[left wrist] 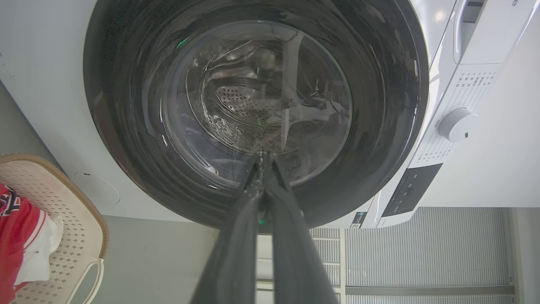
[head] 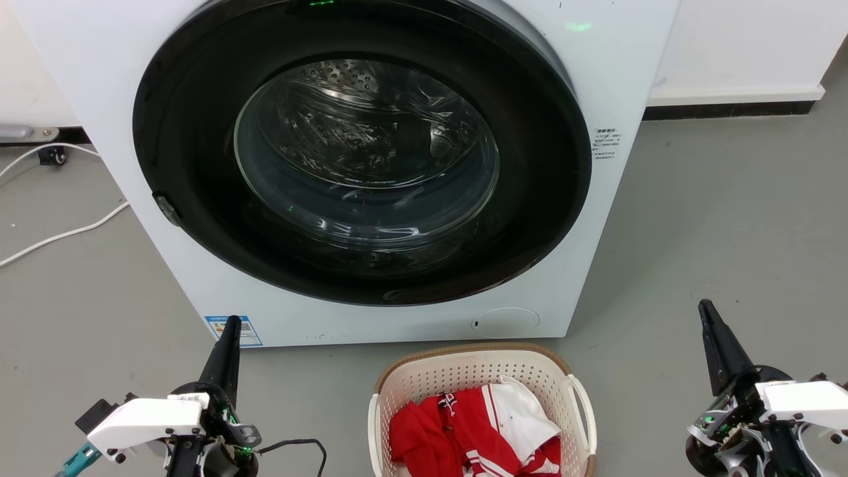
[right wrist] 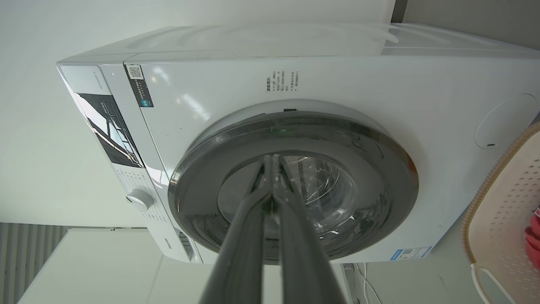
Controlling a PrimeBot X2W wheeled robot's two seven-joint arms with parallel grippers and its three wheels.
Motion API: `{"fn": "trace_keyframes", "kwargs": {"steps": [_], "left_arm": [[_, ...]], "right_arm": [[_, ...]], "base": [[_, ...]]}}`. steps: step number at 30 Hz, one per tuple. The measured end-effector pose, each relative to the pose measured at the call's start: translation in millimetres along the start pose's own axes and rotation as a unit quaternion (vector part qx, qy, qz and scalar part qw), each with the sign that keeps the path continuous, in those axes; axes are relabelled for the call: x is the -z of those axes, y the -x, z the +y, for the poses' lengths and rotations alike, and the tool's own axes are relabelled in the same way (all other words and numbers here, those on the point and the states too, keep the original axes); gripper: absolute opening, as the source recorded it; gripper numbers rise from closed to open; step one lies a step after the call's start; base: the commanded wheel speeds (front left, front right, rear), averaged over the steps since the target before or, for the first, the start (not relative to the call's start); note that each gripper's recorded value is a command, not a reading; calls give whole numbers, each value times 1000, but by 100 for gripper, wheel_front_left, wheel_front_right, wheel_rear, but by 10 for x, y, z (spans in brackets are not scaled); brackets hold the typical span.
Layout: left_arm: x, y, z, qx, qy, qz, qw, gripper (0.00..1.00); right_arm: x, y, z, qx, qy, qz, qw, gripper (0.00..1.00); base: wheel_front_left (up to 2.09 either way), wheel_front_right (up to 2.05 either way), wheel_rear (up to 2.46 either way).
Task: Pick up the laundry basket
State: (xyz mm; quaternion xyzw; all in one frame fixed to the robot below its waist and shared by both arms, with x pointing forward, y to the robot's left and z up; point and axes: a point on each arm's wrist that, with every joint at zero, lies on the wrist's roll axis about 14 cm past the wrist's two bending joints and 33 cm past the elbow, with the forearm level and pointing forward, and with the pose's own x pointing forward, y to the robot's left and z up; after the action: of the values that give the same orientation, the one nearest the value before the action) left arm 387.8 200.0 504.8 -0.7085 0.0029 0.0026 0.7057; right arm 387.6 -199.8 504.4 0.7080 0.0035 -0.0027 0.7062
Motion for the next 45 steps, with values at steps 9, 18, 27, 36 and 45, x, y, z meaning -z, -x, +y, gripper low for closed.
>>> {"fn": "trace_keyframes", "kwargs": {"steps": [9, 18, 27, 36, 45], "left_arm": [[0, 1, 3, -1, 0, 0, 1000, 100], [-1, 126, 256, -38, -4, -8, 999, 100], [-43, 104, 165, -27, -74, -20, 997, 100], [-46, 71, 41, -21, -182, -27, 983, 100], [23, 80, 8, -21, -270, -24, 962, 100]], "right_arm": [[0, 1, -4, 1, 0, 0, 1000, 100], [-10, 139, -292, 44, 6, -8, 999, 100], [-16, 105, -160, 27, 96, -13, 995, 100], [67, 78, 22, -1, 223, -6, 975, 100], [165, 90, 86, -16, 329, 3, 944, 100]], "base": [[0, 0, 0], [0, 0, 0], [0, 0, 0], [0, 0, 0], [0, 0, 0]]}}
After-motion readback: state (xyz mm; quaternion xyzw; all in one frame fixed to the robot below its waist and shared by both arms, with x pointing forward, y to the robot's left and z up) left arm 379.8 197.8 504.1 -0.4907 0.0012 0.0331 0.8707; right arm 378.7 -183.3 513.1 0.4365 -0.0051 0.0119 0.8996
